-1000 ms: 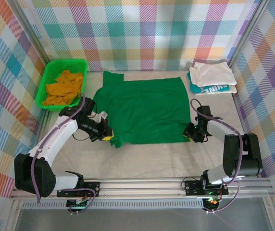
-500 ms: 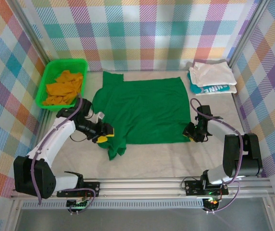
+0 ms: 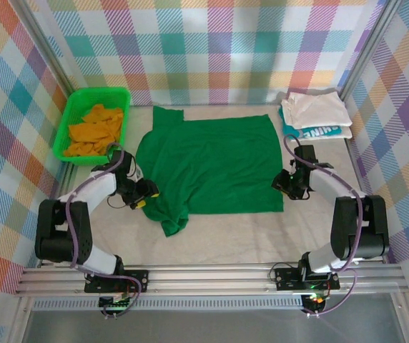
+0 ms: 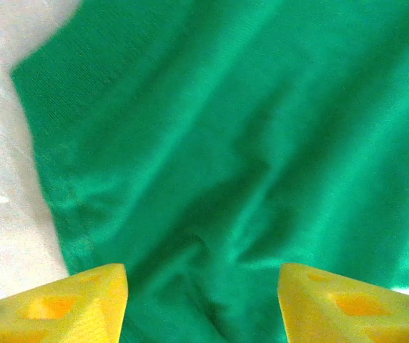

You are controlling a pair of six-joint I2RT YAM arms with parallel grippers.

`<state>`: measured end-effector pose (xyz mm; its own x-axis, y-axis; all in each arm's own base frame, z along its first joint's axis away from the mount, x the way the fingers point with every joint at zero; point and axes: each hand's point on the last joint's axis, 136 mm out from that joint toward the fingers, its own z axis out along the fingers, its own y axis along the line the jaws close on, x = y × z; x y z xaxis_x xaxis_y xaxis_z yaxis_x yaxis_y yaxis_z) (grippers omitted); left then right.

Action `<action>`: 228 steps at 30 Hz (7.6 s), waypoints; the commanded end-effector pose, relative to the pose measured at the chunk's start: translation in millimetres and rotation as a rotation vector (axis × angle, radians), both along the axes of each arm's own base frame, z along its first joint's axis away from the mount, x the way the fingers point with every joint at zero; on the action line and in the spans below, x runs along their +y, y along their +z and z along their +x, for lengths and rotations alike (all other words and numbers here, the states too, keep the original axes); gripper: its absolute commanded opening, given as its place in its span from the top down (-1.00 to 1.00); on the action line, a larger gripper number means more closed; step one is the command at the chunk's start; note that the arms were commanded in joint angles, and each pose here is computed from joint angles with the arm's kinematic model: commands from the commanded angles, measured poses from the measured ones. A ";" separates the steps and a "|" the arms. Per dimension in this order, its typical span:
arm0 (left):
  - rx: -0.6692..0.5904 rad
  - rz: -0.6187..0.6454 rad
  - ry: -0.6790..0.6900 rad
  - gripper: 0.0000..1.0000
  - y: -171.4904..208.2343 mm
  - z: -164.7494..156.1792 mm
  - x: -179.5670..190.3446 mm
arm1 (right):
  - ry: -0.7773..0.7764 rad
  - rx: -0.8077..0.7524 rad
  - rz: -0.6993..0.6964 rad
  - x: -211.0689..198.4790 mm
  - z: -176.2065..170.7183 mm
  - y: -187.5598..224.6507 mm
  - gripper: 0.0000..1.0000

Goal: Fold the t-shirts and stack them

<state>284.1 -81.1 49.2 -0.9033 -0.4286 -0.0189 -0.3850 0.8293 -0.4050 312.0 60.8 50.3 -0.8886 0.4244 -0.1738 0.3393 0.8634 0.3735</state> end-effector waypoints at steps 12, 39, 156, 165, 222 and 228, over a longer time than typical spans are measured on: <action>-0.050 0.204 0.067 0.63 -53.9 78.6 41.3 | 0.006 -0.059 0.041 13.7 36.3 12.1 0.23; -0.497 0.229 0.141 -0.12 68.5 -2.9 36.4 | 0.073 -0.089 0.058 34.5 41.3 14.2 0.23; -0.430 0.157 -0.081 0.77 5.2 -13.8 -28.6 | 0.117 -0.122 0.110 50.1 30.7 30.1 0.17; -0.317 0.103 -0.033 1.00 54.6 -38.3 -27.5 | 0.118 0.055 0.071 40.1 -15.3 19.8 0.13; -0.067 -0.014 0.154 0.32 12.2 -100.4 -9.3 | -0.100 0.183 0.087 -2.2 -66.5 -15.9 0.99; -0.240 0.095 0.243 0.37 20.9 -45.5 14.3 | -0.096 0.181 0.085 -2.5 -65.4 -15.5 1.00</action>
